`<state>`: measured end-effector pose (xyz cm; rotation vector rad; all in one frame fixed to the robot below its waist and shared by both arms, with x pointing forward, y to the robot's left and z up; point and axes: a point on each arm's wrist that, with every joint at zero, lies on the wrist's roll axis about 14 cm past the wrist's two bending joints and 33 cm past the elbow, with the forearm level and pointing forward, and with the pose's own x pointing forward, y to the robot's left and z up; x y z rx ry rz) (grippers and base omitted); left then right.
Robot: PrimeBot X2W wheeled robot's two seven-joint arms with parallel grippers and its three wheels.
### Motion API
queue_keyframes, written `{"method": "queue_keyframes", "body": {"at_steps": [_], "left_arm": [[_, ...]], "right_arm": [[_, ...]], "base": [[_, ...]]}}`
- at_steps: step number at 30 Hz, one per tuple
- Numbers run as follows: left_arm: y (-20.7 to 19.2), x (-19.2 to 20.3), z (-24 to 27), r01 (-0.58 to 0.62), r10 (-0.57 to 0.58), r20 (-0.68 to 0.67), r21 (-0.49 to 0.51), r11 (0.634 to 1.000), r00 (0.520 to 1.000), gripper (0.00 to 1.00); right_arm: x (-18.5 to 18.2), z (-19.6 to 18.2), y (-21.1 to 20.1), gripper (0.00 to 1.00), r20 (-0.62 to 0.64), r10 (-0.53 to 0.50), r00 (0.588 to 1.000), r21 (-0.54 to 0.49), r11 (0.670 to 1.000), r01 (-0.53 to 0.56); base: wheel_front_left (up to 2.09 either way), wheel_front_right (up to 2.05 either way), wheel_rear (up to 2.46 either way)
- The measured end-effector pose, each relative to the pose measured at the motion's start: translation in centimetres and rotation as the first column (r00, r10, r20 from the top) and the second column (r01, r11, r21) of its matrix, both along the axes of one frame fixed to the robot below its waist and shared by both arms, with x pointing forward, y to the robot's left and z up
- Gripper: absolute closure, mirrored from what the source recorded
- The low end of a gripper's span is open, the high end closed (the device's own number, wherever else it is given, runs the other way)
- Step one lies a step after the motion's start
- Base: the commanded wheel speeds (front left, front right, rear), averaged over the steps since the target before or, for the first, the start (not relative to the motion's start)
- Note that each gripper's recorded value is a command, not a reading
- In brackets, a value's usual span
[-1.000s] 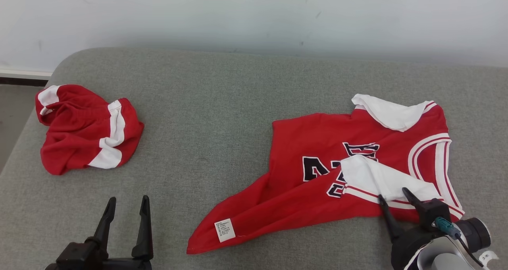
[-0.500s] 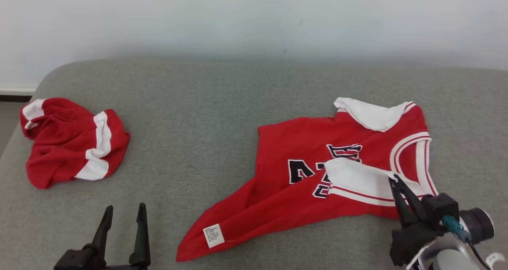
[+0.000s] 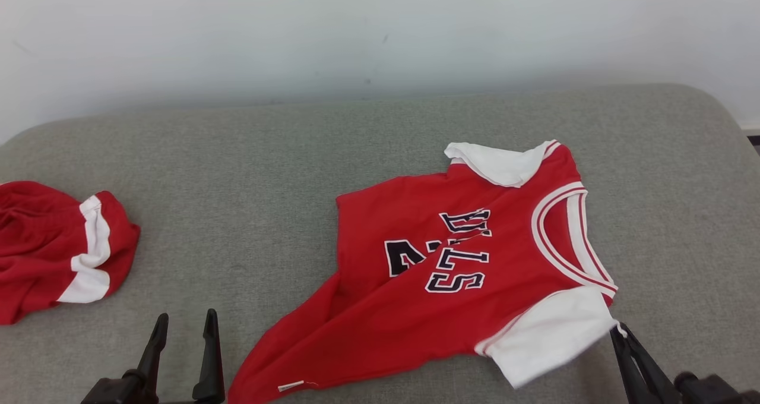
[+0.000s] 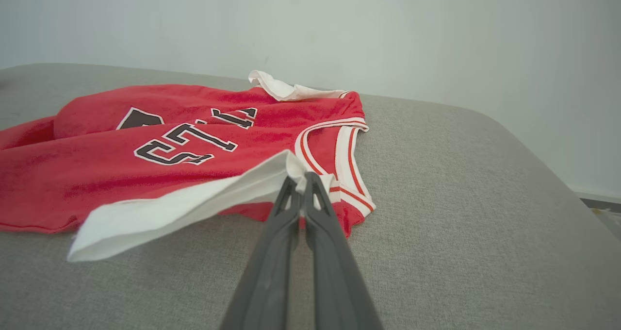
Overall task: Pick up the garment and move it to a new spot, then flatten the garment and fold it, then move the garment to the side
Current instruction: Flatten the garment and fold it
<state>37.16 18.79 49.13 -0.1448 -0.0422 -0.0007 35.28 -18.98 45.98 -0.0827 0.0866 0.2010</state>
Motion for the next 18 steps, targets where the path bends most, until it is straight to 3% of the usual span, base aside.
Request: {"method": "queue_keyframes", "body": {"at_steps": [5, 6, 7, 18], "left_arm": [[-0.9, 0.5, -0.4, 0.029, -0.029, -0.010, -0.001, 1.000, 1.000, 0.00], [-0.9, 0.6, -0.4, 0.029, -0.029, -0.010, -0.001, 1.000, 1.000, 0.00], [-0.9, 0.6, -0.3, 0.028, -0.028, -0.009, -0.001, 1.000, 1.000, 0.00], [-0.6, 0.4, 0.0, 0.023, -0.023, 0.000, 0.005, 1.000, 1.000, 0.00]], "right_arm": [[-3.0, -2.1, -1.1, 1.00, -0.077, -0.055, 0.996, 0.035, 0.998, 0.058], [-3.4, -2.2, -0.9, 0.11, -0.083, -0.056, 0.995, 0.044, 0.997, 0.060], [-3.6, -2.3, -0.8, 0.00, -0.086, -0.060, 0.994, 0.054, 0.996, 0.065], [-2.5, 1.6, -0.5, 0.00, 0.042, -0.065, 0.997, 0.091, 0.994, 0.061]], "base": [[0.00, 0.00, 0.00], [0.00, 0.00, 0.00], [0.00, 0.00, 0.00], [0.00, 0.00, 0.00]]}}
